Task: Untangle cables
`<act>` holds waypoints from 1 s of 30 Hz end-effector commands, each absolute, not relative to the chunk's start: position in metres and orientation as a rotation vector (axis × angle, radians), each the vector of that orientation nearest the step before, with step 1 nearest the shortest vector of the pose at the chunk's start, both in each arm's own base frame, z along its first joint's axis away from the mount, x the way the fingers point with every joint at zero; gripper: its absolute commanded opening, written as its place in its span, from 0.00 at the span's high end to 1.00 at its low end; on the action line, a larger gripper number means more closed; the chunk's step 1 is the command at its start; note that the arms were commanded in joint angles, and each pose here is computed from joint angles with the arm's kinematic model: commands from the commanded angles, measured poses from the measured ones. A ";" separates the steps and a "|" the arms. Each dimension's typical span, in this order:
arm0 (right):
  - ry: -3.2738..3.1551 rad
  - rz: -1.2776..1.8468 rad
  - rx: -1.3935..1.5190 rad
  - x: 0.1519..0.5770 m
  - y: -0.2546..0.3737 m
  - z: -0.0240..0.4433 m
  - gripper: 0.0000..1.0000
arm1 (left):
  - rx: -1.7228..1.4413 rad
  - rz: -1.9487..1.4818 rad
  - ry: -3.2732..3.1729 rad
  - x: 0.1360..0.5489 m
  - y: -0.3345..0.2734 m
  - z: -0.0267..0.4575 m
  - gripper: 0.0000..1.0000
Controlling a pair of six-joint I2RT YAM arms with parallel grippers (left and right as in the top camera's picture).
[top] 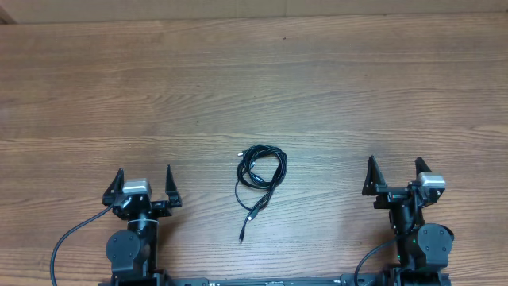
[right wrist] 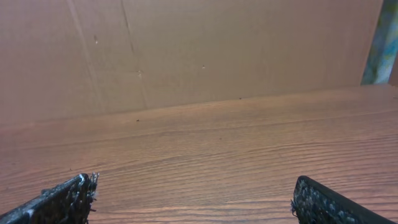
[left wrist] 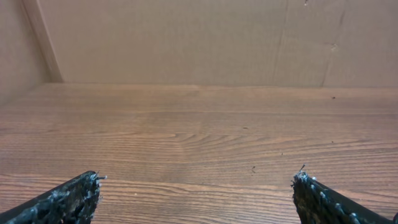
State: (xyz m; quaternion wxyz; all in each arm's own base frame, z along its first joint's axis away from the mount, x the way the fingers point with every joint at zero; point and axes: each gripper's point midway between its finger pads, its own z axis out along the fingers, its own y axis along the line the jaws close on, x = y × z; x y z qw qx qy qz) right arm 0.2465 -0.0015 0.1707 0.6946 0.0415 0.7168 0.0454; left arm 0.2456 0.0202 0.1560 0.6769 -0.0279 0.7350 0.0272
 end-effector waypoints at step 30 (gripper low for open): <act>1.593 0.097 0.090 0.246 -0.001 0.170 0.00 | -0.108 0.250 1.384 0.238 0.044 0.221 0.01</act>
